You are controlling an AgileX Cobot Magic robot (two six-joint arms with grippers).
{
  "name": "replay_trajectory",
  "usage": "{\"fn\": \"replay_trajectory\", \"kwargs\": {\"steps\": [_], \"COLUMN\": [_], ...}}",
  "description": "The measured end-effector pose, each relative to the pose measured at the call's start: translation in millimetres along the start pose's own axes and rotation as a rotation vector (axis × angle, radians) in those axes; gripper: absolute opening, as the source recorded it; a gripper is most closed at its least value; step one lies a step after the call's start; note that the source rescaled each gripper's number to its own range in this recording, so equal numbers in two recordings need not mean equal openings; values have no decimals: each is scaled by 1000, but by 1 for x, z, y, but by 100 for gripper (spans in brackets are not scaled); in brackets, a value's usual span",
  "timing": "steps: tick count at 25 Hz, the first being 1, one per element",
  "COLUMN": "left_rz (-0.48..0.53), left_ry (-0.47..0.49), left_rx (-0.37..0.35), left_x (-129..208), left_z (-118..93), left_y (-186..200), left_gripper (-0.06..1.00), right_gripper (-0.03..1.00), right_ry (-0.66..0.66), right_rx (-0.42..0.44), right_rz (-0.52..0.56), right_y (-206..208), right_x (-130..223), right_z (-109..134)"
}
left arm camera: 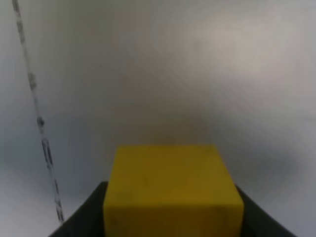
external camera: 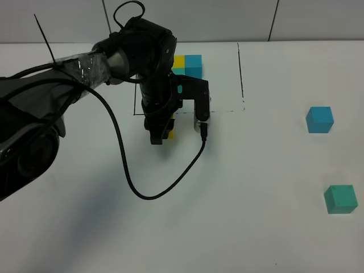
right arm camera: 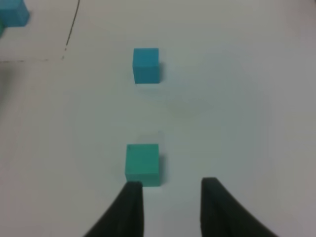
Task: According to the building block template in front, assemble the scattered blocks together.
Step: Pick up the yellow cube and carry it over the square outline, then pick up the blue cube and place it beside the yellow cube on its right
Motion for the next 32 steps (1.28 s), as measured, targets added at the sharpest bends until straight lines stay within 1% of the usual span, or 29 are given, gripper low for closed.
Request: {"fn": "replay_trajectory", "kwargs": {"steps": [5, 22, 24, 25, 27, 29, 30, 32], "left_rz": [-5, 1, -1, -2, -7, -14, -19, -29], "left_ry": [1, 63, 66, 67, 67, 67, 68, 77], "left_rx": [-1, 2, -1, -5, -18, -39, -50, -76], "left_x": [-2, -1, -1, -1, -2, -3, -3, -3], "left_z": [2, 3, 3, 4, 5, 8, 8, 10], "left_y": [-14, -15, -14, -13, -7, 4, 11, 28], "left_gripper": [1, 1, 5, 12, 35, 63, 75, 93], "right_gripper": [0, 0, 0, 0, 0, 0, 0, 0], "right_ry": [0, 0, 0, 0, 0, 0, 0, 0], "right_rx": [0, 0, 0, 0, 0, 0, 0, 0], "right_rz": [0, 0, 0, 0, 0, 0, 0, 0], "right_y": [0, 0, 0, 0, 0, 0, 0, 0], "right_x": [0, 0, 0, 0, 0, 0, 0, 0], "right_z": [0, 0, 0, 0, 0, 0, 0, 0]}}
Point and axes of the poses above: a point on each arm's last joint axis where the gripper is mounted, y pointing back along that axis away from the gripper, z along the wrist's bending axis when the last joint is at zero, x = y × z, the point moved 9 cm from there along -y, pointing out along that axis toward the gripper, and after that the axes turned 12 degrees about -y, right-handed, at the moved point
